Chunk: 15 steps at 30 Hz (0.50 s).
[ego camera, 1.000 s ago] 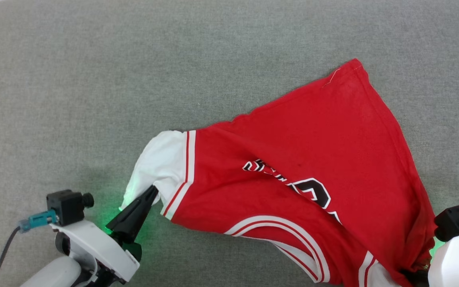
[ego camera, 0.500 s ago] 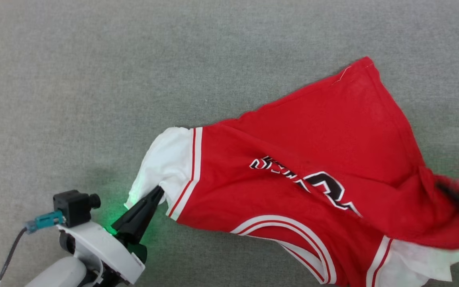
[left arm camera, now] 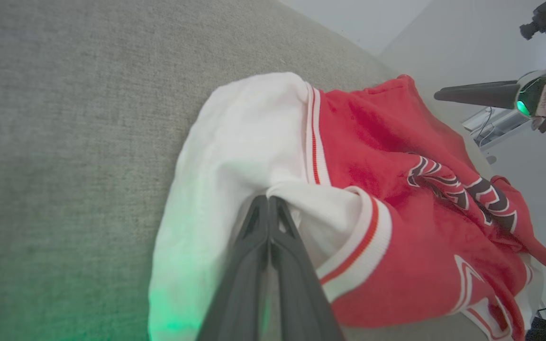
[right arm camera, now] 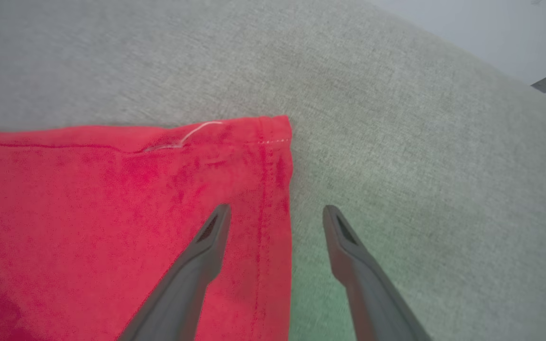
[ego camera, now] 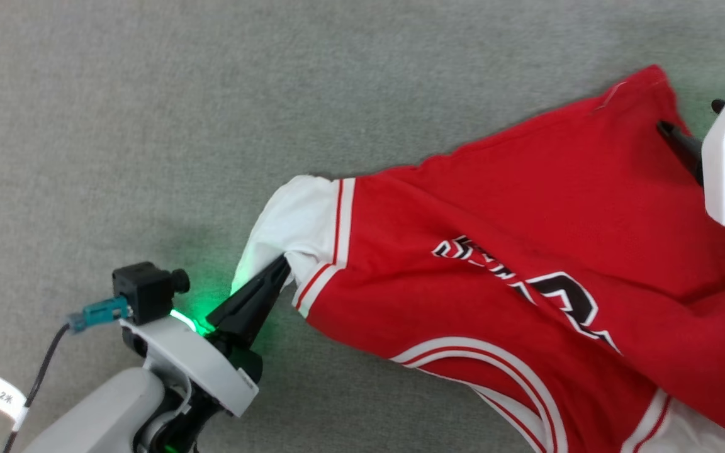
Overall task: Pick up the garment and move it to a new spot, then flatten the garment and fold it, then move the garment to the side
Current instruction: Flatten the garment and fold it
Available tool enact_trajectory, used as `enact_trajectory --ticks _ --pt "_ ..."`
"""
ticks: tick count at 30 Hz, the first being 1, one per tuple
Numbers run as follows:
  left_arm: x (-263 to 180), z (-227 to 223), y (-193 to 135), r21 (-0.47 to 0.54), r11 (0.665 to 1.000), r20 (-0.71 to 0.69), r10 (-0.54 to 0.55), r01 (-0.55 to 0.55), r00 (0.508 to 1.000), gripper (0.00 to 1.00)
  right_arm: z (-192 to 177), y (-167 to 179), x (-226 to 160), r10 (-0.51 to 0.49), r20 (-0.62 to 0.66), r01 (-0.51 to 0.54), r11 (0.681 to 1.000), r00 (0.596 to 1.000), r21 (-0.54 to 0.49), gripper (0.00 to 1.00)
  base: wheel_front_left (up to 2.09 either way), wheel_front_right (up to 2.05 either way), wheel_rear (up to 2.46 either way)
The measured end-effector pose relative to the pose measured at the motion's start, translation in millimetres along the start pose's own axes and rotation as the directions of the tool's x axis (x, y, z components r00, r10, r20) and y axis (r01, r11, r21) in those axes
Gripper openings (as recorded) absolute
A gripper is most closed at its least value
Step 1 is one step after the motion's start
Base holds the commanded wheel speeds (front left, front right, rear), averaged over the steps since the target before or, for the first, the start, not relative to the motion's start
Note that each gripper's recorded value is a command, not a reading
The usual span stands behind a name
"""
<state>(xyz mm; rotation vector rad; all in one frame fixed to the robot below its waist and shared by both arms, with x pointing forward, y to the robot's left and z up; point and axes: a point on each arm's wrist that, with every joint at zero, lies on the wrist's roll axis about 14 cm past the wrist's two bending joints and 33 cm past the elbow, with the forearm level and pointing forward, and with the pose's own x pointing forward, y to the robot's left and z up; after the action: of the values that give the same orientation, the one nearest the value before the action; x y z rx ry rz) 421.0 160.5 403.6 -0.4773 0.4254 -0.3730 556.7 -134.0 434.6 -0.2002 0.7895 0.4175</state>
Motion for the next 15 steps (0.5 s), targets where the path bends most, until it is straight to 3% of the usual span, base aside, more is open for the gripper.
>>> enact_trajectory --ticks 8,9,11,15 --pt "1.3 -4.8 11.6 -0.011 0.999 -0.008 0.035 -0.035 0.999 0.00 -11.0 7.4 49.5 0.032 -0.077 -0.035 0.998 0.996 -0.044 1.00 0.00 0.00 0.00" --pt "1.3 -5.1 12.2 -0.012 0.999 -0.008 0.037 -0.037 0.999 0.00 -11.2 9.7 52.5 0.041 -0.081 -0.045 0.998 0.996 -0.045 0.61 0.00 0.00 0.00" --pt "0.5 -5.8 13.0 -0.018 0.999 -0.008 0.043 -0.043 0.999 0.00 -9.4 11.1 55.3 0.054 -0.071 -0.057 0.998 0.996 -0.035 0.00 0.00 0.00 0.00" --pt "1.3 0.4 7.3 -0.081 0.996 0.021 0.042 -0.040 0.999 0.00 -2.2 19.4 54.5 0.087 -0.009 -0.087 0.996 0.996 -0.004 0.00 0.00 0.00 0.00"
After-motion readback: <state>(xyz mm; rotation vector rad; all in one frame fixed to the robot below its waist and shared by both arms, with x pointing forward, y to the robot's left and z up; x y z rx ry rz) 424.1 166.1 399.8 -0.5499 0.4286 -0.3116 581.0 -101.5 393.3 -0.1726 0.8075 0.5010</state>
